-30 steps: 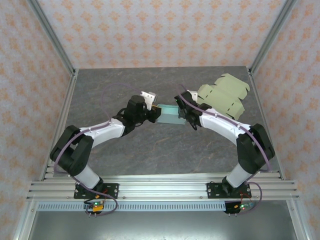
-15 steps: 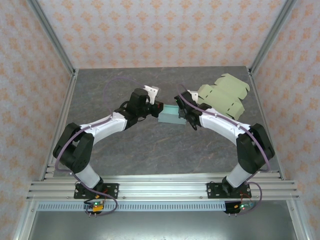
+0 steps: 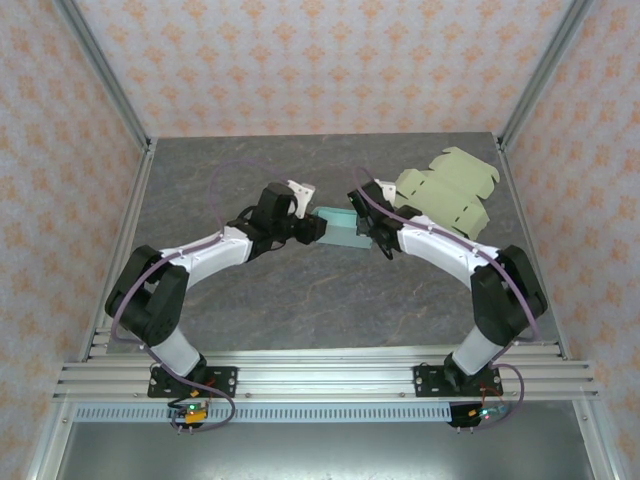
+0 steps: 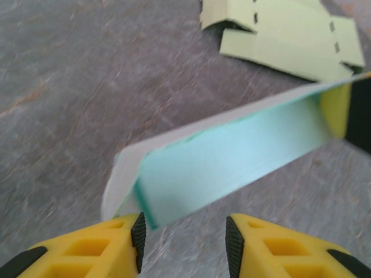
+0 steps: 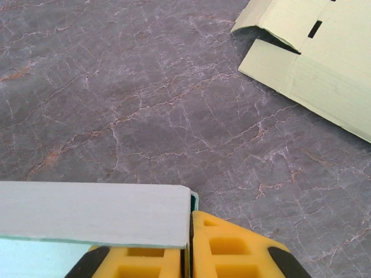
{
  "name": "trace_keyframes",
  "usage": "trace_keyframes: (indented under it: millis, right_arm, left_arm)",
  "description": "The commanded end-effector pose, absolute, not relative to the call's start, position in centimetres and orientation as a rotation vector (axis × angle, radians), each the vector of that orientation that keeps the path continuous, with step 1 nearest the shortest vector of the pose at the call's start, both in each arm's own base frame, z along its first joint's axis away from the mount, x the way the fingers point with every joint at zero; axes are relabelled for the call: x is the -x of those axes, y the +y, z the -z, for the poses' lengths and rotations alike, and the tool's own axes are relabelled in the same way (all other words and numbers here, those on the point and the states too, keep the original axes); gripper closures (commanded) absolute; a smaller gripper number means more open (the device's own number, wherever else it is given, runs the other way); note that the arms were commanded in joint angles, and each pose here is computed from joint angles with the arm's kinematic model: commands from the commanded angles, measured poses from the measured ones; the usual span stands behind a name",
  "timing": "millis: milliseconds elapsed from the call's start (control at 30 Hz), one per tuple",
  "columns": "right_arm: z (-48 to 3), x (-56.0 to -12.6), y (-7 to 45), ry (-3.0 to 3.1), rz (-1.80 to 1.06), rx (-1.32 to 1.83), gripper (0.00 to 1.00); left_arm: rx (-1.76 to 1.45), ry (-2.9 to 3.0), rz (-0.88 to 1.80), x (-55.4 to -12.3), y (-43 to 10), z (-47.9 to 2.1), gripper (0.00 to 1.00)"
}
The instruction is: Fold the paper box
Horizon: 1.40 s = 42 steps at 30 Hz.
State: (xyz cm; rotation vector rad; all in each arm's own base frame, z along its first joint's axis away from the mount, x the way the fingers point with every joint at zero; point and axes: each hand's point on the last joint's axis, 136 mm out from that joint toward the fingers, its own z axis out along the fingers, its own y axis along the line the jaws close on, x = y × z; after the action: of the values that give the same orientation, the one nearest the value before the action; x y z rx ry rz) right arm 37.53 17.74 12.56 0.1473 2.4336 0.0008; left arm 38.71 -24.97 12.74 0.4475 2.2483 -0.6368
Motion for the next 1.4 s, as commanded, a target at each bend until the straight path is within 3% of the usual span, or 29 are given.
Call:
trace_keyframes:
  millis: [0,300,467,533,667,800,967,1233,1367]
  right_arm:
    - [-11.8,-37.3,17.7,2.461,0.041,-0.149,0.89]
    - [-11.7,-37.3,17.7,2.464,0.042,-0.144,0.89]
    - [-11.7,-37.3,17.7,2.466,0.038,-0.142,0.89]
    - [-11.7,-37.3,17.7,2.464,0.038,-0.143,0.90]
    - [-11.8,-37.3,17.7,2.461,0.038,-0.147,0.90]
    - [-11.7,-37.2,17.7,2.465,0.041,-0.145,0.90]
    - [-11.8,-37.3,17.6,2.462,0.045,-0.146,0.90]
    - [-11.9,-37.2,17.5,2.458,0.046,-0.157,0.90]
    - [-11.9,-37.2,17.6,2.462,0.041,-0.154,0.90]
  left_arm:
    - [-0.511,2.212,0.624,-39.4,-24.5,-13.3,0.57]
    - [-0.573,2.171,0.631,-41.3,-25.4,-14.7,0.57]
    - [-0.617,2.176,0.679,-41.7,-26.3,-15.1,0.75]
    - [-0.631,2.171,0.696,-41.7,-26.6,-15.3,0.71]
    - [-0.631,2.169,0.680,-42.1,-26.4,-15.7,0.51]
    - [-0.629,2.177,0.686,-42.2,-26.2,-15.7,0.44]
    - [-0.604,2.176,0.681,-42.6,-25.7,-16.1,0.45]
    - [-0.634,2.210,0.727,-40.8,-25.7,-15.3,0.60]
    - [-0.659,2.221,0.723,-40.4,-25.6,-14.8,0.61]
